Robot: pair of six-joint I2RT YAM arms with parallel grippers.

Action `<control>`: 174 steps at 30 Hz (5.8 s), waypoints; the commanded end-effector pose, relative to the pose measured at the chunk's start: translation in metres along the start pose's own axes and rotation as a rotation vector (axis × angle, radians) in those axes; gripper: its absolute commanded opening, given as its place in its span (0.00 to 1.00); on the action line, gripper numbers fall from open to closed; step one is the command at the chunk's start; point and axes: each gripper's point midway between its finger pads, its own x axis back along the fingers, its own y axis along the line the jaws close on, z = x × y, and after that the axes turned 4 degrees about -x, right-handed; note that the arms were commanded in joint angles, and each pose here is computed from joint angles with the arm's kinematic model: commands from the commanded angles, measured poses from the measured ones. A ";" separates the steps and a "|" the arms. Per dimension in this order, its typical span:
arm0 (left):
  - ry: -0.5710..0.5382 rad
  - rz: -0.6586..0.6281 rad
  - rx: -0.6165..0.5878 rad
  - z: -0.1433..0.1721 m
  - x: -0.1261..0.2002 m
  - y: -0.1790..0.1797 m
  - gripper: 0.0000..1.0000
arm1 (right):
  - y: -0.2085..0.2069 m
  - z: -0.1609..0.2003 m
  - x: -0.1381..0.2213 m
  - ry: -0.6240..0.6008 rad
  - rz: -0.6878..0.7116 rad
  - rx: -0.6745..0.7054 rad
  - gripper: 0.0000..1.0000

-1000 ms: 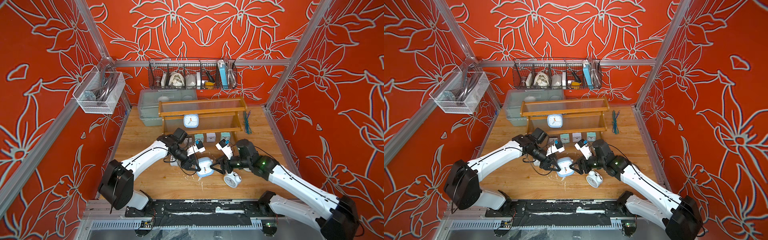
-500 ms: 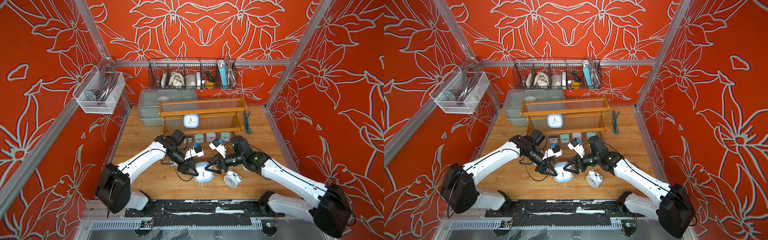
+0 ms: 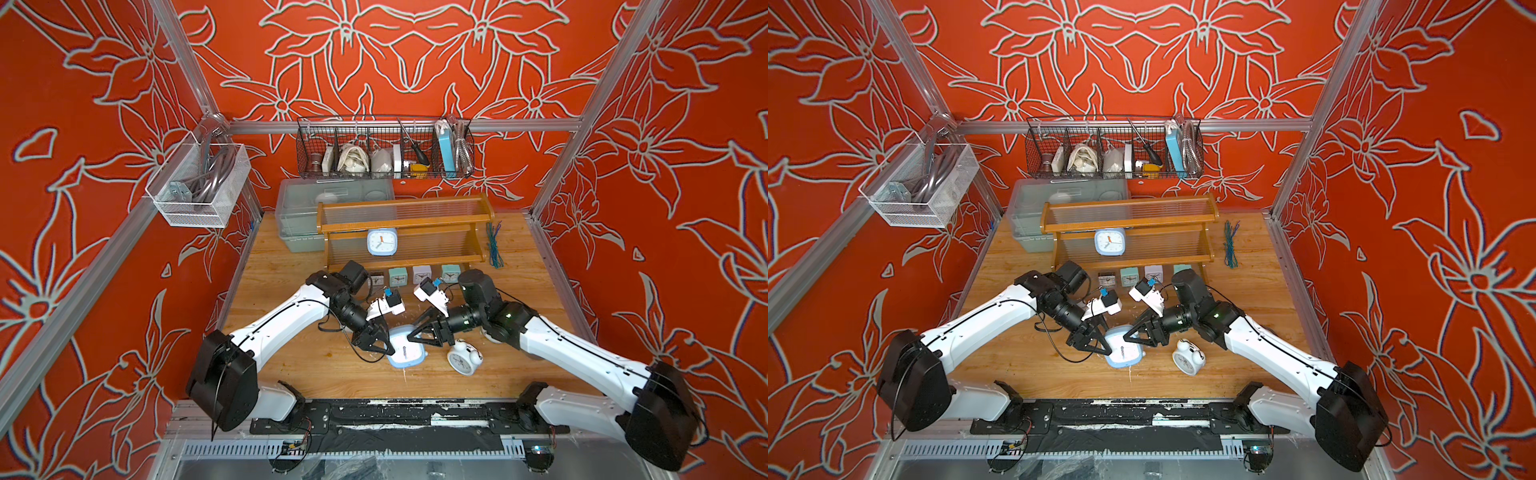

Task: Place the alarm clocks on the shelf by style
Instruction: Pick up the alarm from the center of the board.

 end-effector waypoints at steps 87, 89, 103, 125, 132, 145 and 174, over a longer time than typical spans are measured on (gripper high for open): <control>-0.481 -0.024 0.114 -0.088 0.088 -0.011 0.30 | -0.014 -0.074 0.051 -0.899 0.549 -0.155 0.67; -0.468 -0.034 0.077 -0.087 0.088 -0.014 0.30 | -0.011 -0.071 0.052 -0.833 0.549 -0.095 0.75; -0.391 -0.108 -0.042 -0.075 0.088 -0.023 0.30 | 0.041 -0.061 0.050 -0.211 0.279 0.201 0.85; -0.260 -0.295 0.000 -0.055 0.080 0.000 0.30 | 0.052 -0.090 0.025 0.042 0.219 0.190 0.73; -0.256 -0.303 0.003 -0.055 0.081 -0.002 0.30 | 0.034 -0.088 0.016 0.100 0.283 0.181 0.63; -0.242 -0.309 0.014 -0.052 0.079 0.000 0.30 | 0.023 -0.089 0.007 0.132 0.315 0.193 0.47; -0.265 -0.358 0.034 -0.046 0.093 0.009 0.76 | -0.042 -0.100 0.076 -0.141 0.482 0.164 0.24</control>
